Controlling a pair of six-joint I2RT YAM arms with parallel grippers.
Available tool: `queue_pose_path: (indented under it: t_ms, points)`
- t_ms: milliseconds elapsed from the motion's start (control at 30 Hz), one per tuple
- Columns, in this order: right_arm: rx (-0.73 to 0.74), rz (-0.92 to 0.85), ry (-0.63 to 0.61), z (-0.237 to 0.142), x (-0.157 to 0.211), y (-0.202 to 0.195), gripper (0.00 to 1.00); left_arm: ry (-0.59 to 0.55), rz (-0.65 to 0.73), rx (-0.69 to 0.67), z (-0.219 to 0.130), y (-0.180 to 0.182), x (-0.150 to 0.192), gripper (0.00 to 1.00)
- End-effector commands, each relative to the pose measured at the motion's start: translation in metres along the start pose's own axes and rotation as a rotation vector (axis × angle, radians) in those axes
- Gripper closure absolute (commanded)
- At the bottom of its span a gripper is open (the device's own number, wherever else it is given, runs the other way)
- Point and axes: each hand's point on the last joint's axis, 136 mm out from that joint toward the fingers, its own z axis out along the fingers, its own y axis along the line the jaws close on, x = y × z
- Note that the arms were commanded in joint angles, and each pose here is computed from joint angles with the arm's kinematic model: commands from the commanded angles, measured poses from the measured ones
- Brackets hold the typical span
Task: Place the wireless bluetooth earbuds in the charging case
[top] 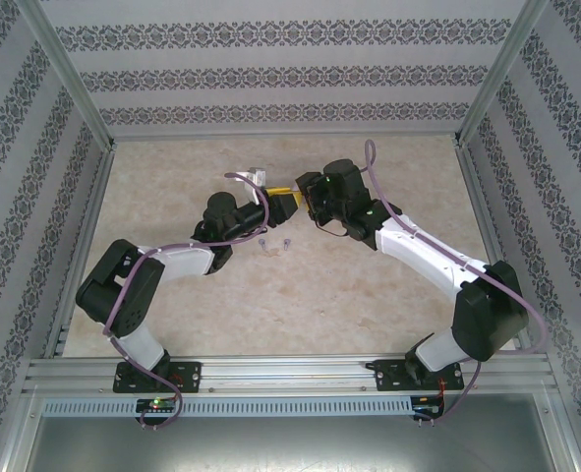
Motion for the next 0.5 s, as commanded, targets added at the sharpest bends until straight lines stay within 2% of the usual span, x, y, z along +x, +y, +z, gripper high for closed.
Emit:
queue_pose_path:
  t_ms: [0,467]
  points:
    - [-0.049,-0.002,0.024,0.0008,0.0079,0.0173,0.73,-0.005,0.016,0.064,0.0076,-0.0151,-0.0028,0.48]
    - [-0.062,-0.002,0.039,0.0011,0.0116,0.0202,0.74,-0.002,0.016,0.069,0.011,-0.0145,-0.0021,0.61]
